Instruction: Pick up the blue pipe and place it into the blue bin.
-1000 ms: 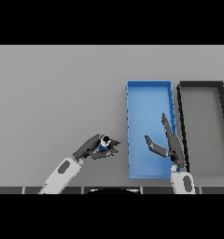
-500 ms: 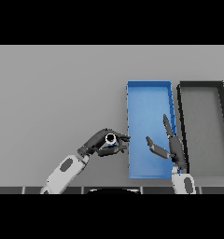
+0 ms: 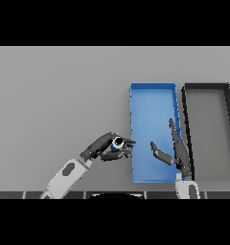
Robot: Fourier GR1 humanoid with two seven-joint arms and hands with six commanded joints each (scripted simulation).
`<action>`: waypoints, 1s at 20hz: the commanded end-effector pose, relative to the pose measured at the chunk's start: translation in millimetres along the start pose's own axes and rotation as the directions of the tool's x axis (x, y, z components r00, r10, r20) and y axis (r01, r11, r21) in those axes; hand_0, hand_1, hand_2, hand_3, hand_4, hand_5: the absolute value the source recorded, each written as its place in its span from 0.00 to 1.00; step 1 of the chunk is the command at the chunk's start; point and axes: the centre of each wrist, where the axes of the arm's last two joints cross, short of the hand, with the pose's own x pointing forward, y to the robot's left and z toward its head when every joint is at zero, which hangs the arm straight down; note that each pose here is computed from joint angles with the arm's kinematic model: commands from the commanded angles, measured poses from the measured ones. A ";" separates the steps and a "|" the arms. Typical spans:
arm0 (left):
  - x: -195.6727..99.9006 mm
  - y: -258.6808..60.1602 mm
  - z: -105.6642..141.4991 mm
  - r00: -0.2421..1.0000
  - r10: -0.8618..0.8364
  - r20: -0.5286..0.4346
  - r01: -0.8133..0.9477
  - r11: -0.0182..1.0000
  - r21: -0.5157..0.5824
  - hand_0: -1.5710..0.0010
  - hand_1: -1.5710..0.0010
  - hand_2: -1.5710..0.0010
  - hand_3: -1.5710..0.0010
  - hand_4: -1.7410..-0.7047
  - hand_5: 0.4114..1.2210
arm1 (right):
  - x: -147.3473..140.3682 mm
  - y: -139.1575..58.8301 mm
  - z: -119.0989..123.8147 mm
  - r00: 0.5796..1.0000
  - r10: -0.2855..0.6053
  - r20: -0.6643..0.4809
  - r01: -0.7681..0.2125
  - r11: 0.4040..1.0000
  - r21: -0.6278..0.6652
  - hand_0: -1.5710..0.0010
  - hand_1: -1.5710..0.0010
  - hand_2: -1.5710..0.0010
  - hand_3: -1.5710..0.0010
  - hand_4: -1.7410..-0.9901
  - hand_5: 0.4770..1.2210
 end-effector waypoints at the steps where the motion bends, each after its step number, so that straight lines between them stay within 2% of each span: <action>1: -0.1 -0.7 1.1 1.000 0.000 -0.001 0.000 1.000 0.000 0.00 0.00 0.00 0.05 0.00 1.00 | 2.2 2.2 0.9 1.000 -0.009 0.004 0.009 1.000 0.003 1.00 1.00 1.00 1.00 0.75 0.17; 3: 0.0 -0.4 3.9 1.000 -0.002 -0.004 0.002 1.000 0.001 0.00 0.00 0.00 0.05 0.00 1.00 | 10.8 -7.9 0.4 0.994 -0.083 0.078 0.080 0.996 0.036 1.00 1.00 1.00 1.00 0.73 0.20; 4: 0.5 1.4 0.2 1.000 -0.004 -0.013 0.004 1.000 0.005 0.00 0.00 0.00 0.05 0.00 1.00 | 16.6 -11.8 0.3 0.981 -0.159 0.110 0.149 0.985 0.091 1.00 1.00 1.00 1.00 0.73 0.18; 5: 0.4 4.3 -0.7 1.000 -0.007 -0.013 0.007 1.000 0.005 0.00 0.00 0.00 0.05 0.00 1.00 | 25.9 -20.3 -2.5 0.971 -0.195 0.138 0.173 0.973 0.151 1.00 1.00 1.00 1.00 0.70 0.15; 7: -0.8 0.7 1.1 1.000 -0.006 -0.005 0.006 1.000 -0.002 0.00 0.00 0.00 0.05 0.00 1.00 | 49.3 -31.4 -7.6 0.958 -0.232 0.168 0.178 0.943 0.282 1.00 1.00 1.00 1.00 0.65 0.11; 9: 0.0 -0.2 -2.0 1.000 -0.014 -0.006 0.014 1.000 -0.008 0.00 0.00 0.00 0.05 0.00 1.00 | 73.8 -37.4 -14.1 0.958 -0.229 0.173 0.145 0.906 0.397 1.00 1.00 1.00 1.00 0.58 0.05; 13: -2.4 3.2 -1.4 1.000 -0.023 -0.009 0.023 1.000 -0.013 0.00 0.00 0.00 0.05 0.00 1.00 | 106.8 -26.4 -28.1 0.972 -0.185 0.143 0.075 0.825 0.560 1.00 1.00 1.00 1.00 0.58 0.03; 16: -1.5 3.6 1.0 1.000 -0.024 -0.003 0.024 1.000 -0.013 0.00 0.00 0.00 0.06 0.00 1.00 | 125.0 -11.4 -39.8 0.967 -0.165 0.196 -0.003 0.758 0.652 1.00 1.00 1.00 1.00 0.57 0.05; 20: 2.2 5.7 1.6 1.000 -0.020 0.019 0.021 1.000 -0.024 0.00 0.00 0.00 0.05 0.00 1.00 | 141.5 11.0 -53.7 0.963 -0.141 0.231 -0.073 0.685 0.724 1.00 1.00 1.00 1.00 0.65 0.07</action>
